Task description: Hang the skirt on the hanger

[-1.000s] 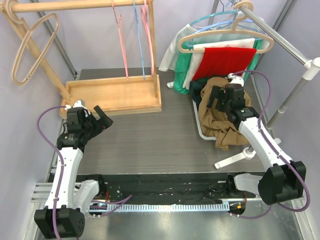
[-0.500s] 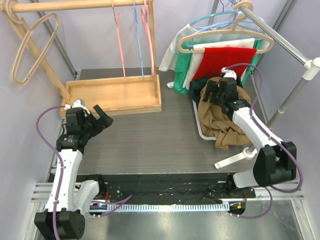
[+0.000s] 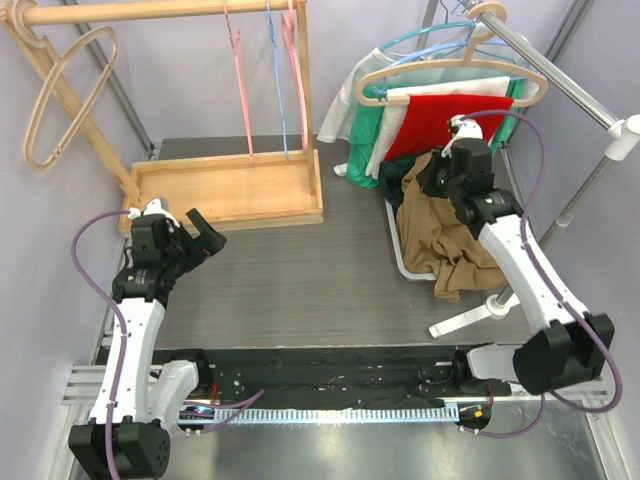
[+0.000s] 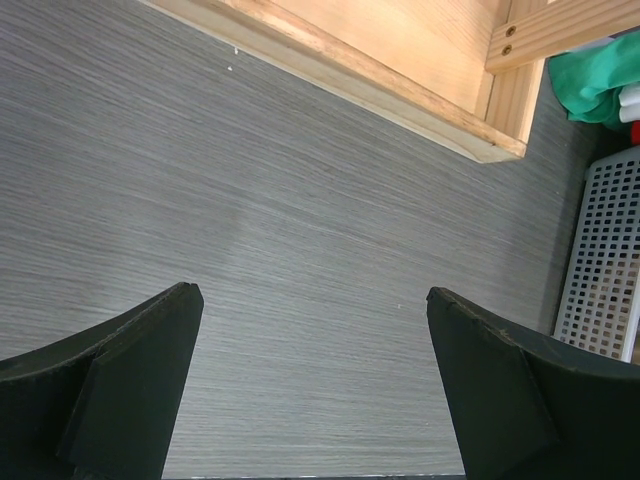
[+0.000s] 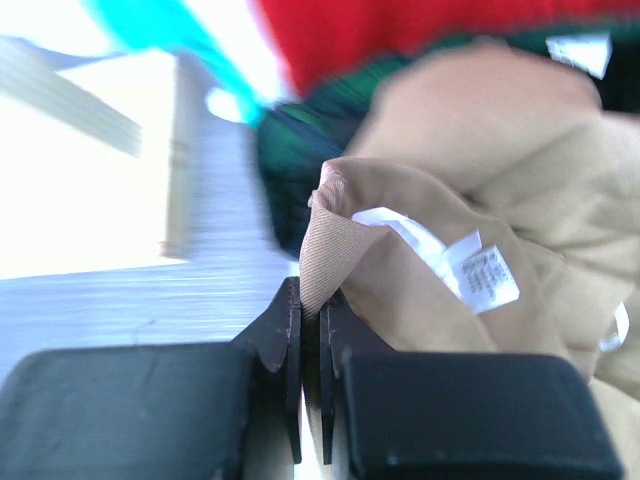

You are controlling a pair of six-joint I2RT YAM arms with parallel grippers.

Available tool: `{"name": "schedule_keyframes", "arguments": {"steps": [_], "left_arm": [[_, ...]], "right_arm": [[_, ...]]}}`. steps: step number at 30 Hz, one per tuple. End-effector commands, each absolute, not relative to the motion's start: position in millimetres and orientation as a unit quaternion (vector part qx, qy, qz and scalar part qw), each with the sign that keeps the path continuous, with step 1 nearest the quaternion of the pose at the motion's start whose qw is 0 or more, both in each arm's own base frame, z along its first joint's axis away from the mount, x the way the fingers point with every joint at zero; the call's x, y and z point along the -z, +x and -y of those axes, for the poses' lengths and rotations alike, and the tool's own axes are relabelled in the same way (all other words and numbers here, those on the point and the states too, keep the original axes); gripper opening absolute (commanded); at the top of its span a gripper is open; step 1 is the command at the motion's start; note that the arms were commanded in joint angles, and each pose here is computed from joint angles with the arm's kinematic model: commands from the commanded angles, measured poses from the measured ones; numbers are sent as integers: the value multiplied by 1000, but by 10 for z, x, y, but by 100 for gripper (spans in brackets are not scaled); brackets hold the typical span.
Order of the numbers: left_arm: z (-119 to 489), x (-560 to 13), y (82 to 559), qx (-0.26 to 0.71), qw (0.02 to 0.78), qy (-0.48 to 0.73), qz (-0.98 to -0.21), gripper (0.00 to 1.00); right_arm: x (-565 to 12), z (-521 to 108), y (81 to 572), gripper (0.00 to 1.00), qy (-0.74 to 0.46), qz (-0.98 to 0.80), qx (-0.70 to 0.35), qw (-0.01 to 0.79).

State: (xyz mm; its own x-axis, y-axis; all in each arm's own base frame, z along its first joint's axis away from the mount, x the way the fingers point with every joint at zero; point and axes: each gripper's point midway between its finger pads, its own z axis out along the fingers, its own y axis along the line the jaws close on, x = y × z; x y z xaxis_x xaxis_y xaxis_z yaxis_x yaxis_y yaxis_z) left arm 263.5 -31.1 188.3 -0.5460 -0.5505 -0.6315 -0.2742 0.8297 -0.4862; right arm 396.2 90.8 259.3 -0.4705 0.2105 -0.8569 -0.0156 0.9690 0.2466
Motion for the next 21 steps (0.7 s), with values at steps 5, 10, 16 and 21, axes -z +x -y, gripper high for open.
{"name": "schedule_keyframes", "arguments": {"steps": [5, 10, 16, 21], "left_arm": [[350, -2247, 2815, 186, 453, -217, -844, 100], [379, -2307, 2882, 196, 452, -217, -843, 100], [379, -2398, 2934, 199, 455, -220, -839, 100], [384, -2490, 2933, 203, 462, -220, -835, 100]], "right_arm": [[-4407, -1483, 3319, 1, -75, -724, -287, 623], [-5174, -1647, 3002, 1, -142, -653, -334, 664], [-6038, -1820, 2456, 1, -218, -545, -407, 700], [-6088, -1973, 2299, 1, -242, -515, -468, 676]]}}
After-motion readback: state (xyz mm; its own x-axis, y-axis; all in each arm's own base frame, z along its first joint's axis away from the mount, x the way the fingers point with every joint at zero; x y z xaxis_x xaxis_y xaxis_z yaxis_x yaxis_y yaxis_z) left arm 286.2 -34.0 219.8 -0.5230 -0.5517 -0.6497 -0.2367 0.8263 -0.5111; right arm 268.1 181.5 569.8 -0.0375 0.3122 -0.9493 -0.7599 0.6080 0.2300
